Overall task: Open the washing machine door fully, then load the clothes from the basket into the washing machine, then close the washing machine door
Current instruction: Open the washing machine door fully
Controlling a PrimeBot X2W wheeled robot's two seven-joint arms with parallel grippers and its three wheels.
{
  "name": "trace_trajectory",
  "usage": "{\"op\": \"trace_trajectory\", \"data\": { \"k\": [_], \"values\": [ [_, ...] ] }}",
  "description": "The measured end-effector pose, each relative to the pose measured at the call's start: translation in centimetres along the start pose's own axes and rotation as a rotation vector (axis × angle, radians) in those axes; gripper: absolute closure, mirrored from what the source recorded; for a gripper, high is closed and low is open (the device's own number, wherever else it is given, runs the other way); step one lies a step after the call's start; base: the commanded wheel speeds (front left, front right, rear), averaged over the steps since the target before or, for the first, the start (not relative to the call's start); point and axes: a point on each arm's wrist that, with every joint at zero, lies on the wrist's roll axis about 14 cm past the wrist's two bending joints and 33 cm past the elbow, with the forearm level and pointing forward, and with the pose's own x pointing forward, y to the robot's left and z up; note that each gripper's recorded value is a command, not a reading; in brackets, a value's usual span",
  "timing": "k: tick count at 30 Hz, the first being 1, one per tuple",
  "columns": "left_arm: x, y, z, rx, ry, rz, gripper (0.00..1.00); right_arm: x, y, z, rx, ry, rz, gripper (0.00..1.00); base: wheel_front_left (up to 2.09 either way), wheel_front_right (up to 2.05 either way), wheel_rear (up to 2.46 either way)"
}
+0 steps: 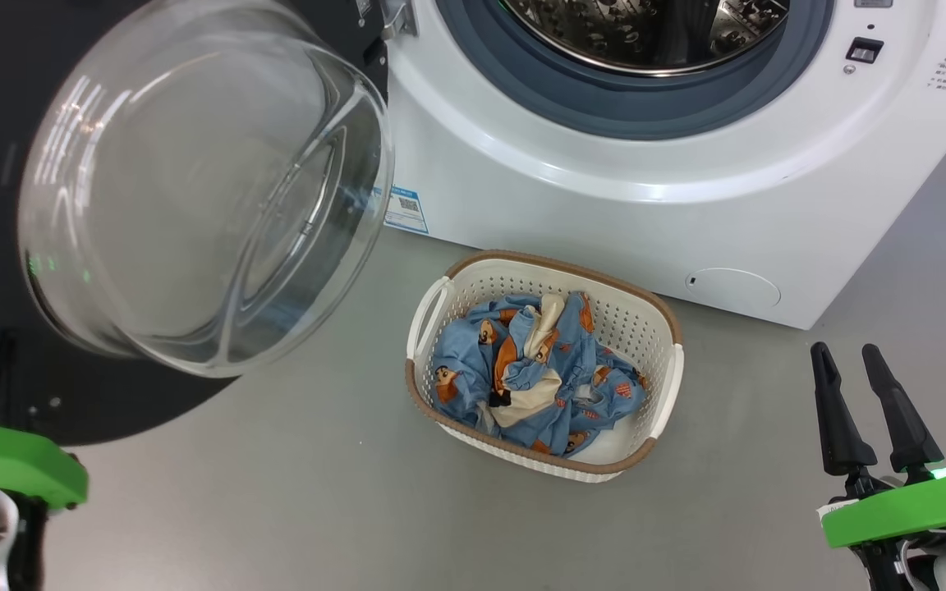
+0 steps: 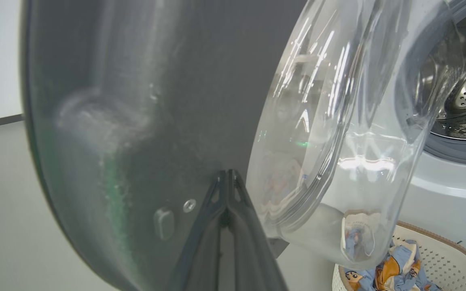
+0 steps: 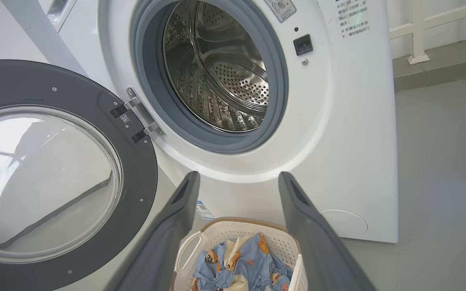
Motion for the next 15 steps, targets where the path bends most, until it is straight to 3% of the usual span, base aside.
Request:
{"op": "trace_trajectory", "data": {
  "k": [15],
  "values": [
    [3.2,2.8,0.3,0.052,0.072,0.066,1.0,0.7,-0.2,-0.9,0.004,0.019,0.007,0.0,0.0,0.0,0.0]
  ]
}}
